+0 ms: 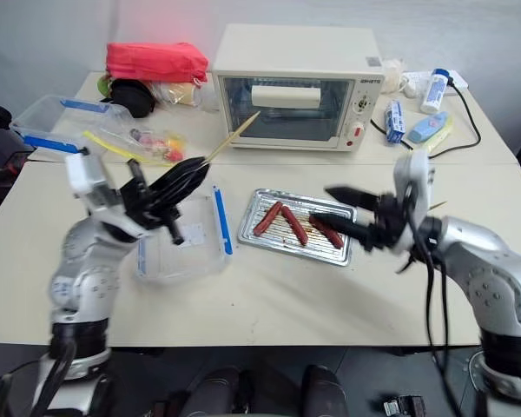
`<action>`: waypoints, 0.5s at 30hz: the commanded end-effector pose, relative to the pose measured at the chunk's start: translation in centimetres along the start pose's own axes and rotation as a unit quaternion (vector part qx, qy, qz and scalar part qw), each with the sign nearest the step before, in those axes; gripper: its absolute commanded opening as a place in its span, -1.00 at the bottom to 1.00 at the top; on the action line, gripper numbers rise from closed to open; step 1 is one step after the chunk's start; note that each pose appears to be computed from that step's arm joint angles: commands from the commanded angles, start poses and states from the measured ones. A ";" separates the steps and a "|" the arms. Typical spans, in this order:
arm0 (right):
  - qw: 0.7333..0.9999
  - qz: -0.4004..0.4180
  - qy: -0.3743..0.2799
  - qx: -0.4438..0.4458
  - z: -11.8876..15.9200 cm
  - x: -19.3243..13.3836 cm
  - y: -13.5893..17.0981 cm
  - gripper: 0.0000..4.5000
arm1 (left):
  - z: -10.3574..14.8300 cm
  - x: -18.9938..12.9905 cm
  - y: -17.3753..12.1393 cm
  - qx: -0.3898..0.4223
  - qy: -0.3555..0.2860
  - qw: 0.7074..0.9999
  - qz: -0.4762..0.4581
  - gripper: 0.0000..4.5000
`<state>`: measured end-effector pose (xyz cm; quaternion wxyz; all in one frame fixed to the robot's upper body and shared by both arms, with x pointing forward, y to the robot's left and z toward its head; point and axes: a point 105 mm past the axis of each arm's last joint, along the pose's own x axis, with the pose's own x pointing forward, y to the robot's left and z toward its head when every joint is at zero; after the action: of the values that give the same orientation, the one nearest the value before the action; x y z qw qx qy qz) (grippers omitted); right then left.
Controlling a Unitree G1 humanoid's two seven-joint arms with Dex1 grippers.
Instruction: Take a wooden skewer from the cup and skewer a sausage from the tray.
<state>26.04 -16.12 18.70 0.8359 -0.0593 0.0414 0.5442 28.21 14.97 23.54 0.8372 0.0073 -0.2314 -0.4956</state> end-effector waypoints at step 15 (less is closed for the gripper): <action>0.994 -0.073 0.063 -0.054 -2.9 -3.0 -1.2 0.98 | 0.0 -14.2 1.4 -0.013 0.107 0.972 0.209 -1.00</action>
<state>25.38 -20.58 15.17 0.8610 -0.1391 0.0771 0.4832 23.94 27.04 16.94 0.9412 -0.0069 -0.0975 -0.3233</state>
